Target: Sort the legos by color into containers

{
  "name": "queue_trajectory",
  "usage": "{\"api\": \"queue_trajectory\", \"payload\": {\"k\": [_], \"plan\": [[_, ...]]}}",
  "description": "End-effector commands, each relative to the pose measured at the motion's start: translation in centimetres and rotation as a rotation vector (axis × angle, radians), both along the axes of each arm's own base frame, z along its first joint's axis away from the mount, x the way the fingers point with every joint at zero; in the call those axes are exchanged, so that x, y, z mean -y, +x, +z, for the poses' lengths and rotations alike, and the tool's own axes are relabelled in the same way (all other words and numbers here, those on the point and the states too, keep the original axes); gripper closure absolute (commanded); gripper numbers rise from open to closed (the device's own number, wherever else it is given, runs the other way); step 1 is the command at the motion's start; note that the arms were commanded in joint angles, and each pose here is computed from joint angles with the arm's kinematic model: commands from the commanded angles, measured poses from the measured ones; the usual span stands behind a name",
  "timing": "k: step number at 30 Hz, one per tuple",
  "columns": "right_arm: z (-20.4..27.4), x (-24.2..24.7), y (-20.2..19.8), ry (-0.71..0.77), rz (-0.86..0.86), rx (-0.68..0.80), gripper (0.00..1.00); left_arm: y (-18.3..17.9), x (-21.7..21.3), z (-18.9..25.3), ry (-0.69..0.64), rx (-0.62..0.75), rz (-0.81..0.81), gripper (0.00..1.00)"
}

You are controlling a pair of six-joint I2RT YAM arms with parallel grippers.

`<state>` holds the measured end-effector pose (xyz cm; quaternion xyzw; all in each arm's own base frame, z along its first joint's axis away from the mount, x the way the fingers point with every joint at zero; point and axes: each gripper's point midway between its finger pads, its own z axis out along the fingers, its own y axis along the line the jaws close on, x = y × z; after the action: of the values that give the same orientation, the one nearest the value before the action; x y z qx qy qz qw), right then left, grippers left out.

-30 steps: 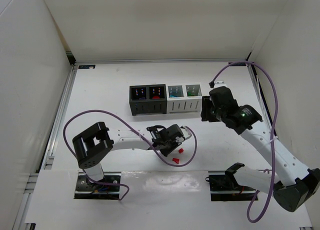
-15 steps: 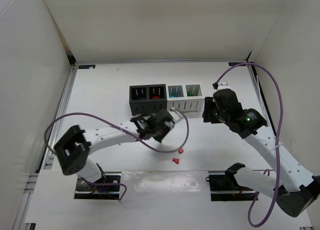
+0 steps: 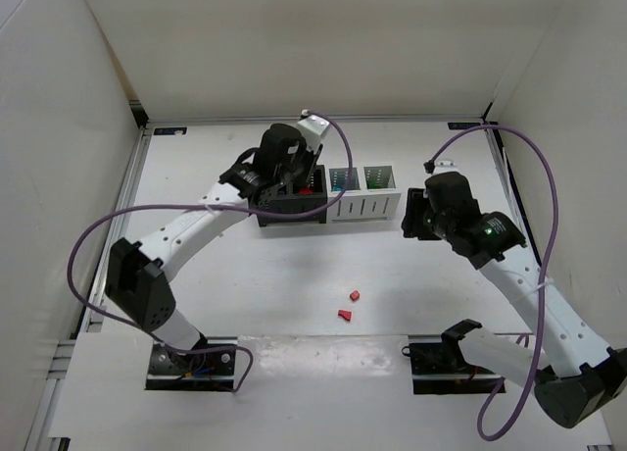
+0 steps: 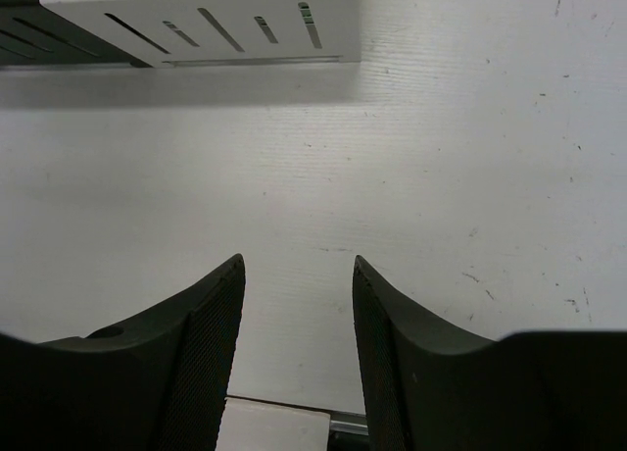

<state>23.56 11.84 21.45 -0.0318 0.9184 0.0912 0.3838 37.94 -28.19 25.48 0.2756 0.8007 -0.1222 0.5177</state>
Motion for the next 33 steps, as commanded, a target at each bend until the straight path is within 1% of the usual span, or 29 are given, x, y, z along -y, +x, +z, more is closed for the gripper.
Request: {"api": "queue_trajectory", "payload": {"k": [1, 6, 9, 11, 12, 14, 15, 16, 17, 18, 19, 23, 24, 25, 27, 28, 29, 30, 31, 32, 33], "plan": [[0.5, -0.1, 0.6, 0.020, 0.004, 0.019, 0.48, 0.9, 0.2, -0.6, 0.024, -0.027, -0.036, 0.74], [0.1, 0.4, 0.7, 0.018, -0.009, 0.009, 0.48, 1.6, 0.6, -3.0, 0.060, -0.060, -0.038, 0.74], [-0.1, 0.3, 0.8, 0.024, -0.003, 0.003, 0.48, 2.1, 0.3, -3.8, 0.073, -0.079, -0.015, 0.68], [-0.2, 0.1, 0.7, 0.027, 0.016, -0.005, 0.47, 2.2, 0.0, -3.9, 0.069, -0.087, -0.001, 0.57], [-0.3, 0.0, 0.7, 0.020, 0.024, -0.007, 0.47, 2.1, 0.2, -3.7, 0.061, -0.085, -0.001, 0.48], [-0.5, -0.5, 0.4, 0.006, 0.043, -0.008, 0.47, 2.1, 0.1, -3.5, 0.059, -0.082, -0.003, 0.40], [-0.6, -0.8, 0.2, -0.001, 0.062, -0.010, 0.47, 2.1, 0.1, -3.2, 0.056, -0.077, -0.004, 0.37], [-0.7, -1.3, -0.1, -0.006, 0.081, -0.012, 0.47, 2.1, 0.0, -3.1, 0.058, -0.072, -0.003, 0.37], [-1.1, -1.8, -0.5, -0.016, 0.104, -0.025, 0.47, 2.0, 0.0, -2.9, 0.057, -0.067, -0.003, 0.34], [-1.3, -1.7, -0.7, -0.032, 0.095, -0.032, 0.45, 2.2, -0.2, -2.7, 0.053, -0.061, 0.003, 0.32], [-1.5, -1.8, -0.9, -0.036, 0.092, -0.038, 0.45, 2.4, -0.3, -2.7, 0.056, -0.060, 0.007, 0.32], [-2.7, -3.5, -2.3, -0.094, 0.164, -0.058, 0.45, 2.3, -0.8, -2.8, 0.044, -0.082, 0.029, 0.32], [-3.1, -3.6, -2.8, -0.099, 0.158, -0.078, 0.45, 1.8, -1.2, -3.3, 0.047, -0.091, 0.030, 0.32], [-3.6, -4.1, -3.3, -0.115, 0.186, -0.091, 0.45, 1.4, -1.5, -2.5, 0.026, -0.081, 0.039, 0.32], [-4.2, -5.0, -3.9, -0.121, 0.240, -0.103, 0.44, 0.4, -2.2, -3.8, 0.033, -0.100, 0.051, 0.32], [-5.0, -5.7, -4.4, -0.123, 0.272, -0.131, 0.44, -0.3, -2.8, -2.0, -0.029, -0.086, 0.081, 0.30], [-5.6, -6.5, -4.8, -0.120, 0.288, -0.150, 0.44, -1.1, -3.5, -3.0, -0.020, -0.111, 0.097, 0.27], [-6.5, -7.2, -5.4, -0.131, 0.318, -0.173, 0.44, -2.2, -4.1, -3.1, -0.050, -0.126, 0.118, 0.22], [-6.9, -8.3, -5.4, -0.120, 0.340, -0.171, 0.44, -3.3, -4.6, -2.3, -0.087, -0.131, 0.142, 0.11], [-8.3, -9.3, -6.1, -0.150, 0.376, -0.202, 0.44, -4.4, -5.1, -3.8, -0.077, -0.165, 0.156, 0.05], [-9.0, -9.9, -6.5, -0.153, 0.400, -0.226, 0.44, -5.7, -5.7, -3.9, -0.098, -0.172, 0.182, 0.00]]}}
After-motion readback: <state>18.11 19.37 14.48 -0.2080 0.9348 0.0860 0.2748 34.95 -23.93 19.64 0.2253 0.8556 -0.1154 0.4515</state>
